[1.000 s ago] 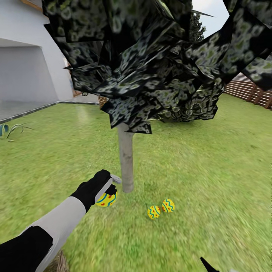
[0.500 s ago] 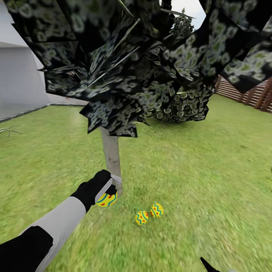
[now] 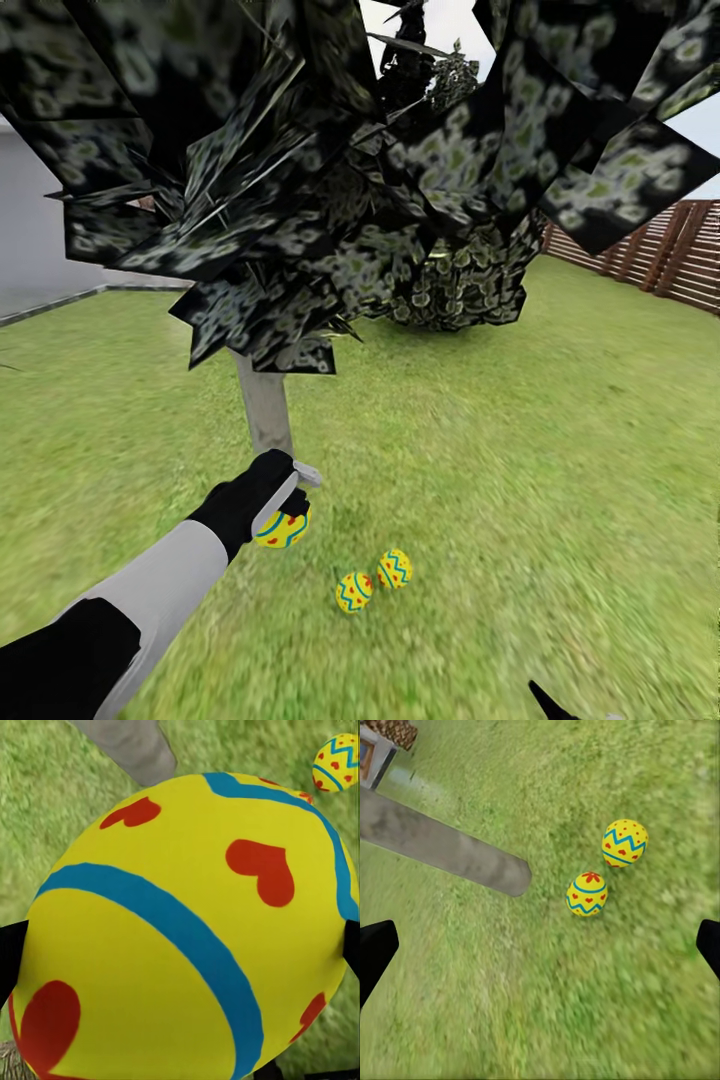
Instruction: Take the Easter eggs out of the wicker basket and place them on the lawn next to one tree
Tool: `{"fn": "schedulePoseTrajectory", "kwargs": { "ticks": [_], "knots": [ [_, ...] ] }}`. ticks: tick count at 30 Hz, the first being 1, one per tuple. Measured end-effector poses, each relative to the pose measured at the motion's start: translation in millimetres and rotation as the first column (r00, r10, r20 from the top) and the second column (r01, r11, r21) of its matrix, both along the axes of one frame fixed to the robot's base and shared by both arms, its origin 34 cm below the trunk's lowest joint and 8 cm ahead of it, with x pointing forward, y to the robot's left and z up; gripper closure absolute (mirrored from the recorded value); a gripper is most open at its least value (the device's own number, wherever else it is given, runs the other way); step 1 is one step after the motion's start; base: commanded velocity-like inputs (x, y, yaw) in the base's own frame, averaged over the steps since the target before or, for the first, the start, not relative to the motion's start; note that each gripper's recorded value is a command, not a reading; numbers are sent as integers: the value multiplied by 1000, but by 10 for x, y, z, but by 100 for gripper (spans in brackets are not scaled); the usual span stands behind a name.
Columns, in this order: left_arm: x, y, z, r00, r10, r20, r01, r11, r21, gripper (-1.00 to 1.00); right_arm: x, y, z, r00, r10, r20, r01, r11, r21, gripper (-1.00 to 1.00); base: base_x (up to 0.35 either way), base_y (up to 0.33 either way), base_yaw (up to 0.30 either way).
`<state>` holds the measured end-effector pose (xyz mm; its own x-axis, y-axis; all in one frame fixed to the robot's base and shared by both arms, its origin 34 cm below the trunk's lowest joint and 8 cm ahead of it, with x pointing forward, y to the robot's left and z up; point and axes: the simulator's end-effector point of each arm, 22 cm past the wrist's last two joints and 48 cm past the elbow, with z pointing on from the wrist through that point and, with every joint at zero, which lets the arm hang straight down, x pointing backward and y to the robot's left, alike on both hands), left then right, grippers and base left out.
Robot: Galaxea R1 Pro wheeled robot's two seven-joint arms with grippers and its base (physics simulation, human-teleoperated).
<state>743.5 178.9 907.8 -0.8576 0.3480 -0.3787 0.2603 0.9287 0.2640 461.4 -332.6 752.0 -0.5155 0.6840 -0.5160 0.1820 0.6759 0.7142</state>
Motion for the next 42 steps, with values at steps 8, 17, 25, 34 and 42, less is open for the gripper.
{"fn": "schedulePoseTrajectory", "kwargs": {
  "ticks": [8, 17, 25, 34, 42],
  "knots": [
    [5, 0, 77, 1000, 0, 12, 0, 1000, 0, 100, 21, 22, 36, 1000, 4, 11, -4, 1000, 1, -100, 52, 0, -83],
    [4, 3, 150, 1000, 1, 22, -1, 1000, -1, 100, 52, 27, 82, 1000, 4, 25, -4, 1000, 1, -100, 20, 0, -63],
    [7, -6, 226, 999, 0, 34, 0, 1000, -2, 100, 77, 34, 124, 999, 5, 37, -5, 1000, 2, -100, 0, 0, -63],
    [4, -32, 278, 999, -1, 40, 2, 1000, -17, 100, 104, 10, 158, 999, 3, 49, -3, 1000, -1, -100, 0, 0, -45],
    [26, -25, 197, 999, 2, 39, -2, 1000, -22, 100, 129, 0, 81, 999, 2, 51, -2, 1000, -2, -100, 0, 0, -2]
  ]
}}
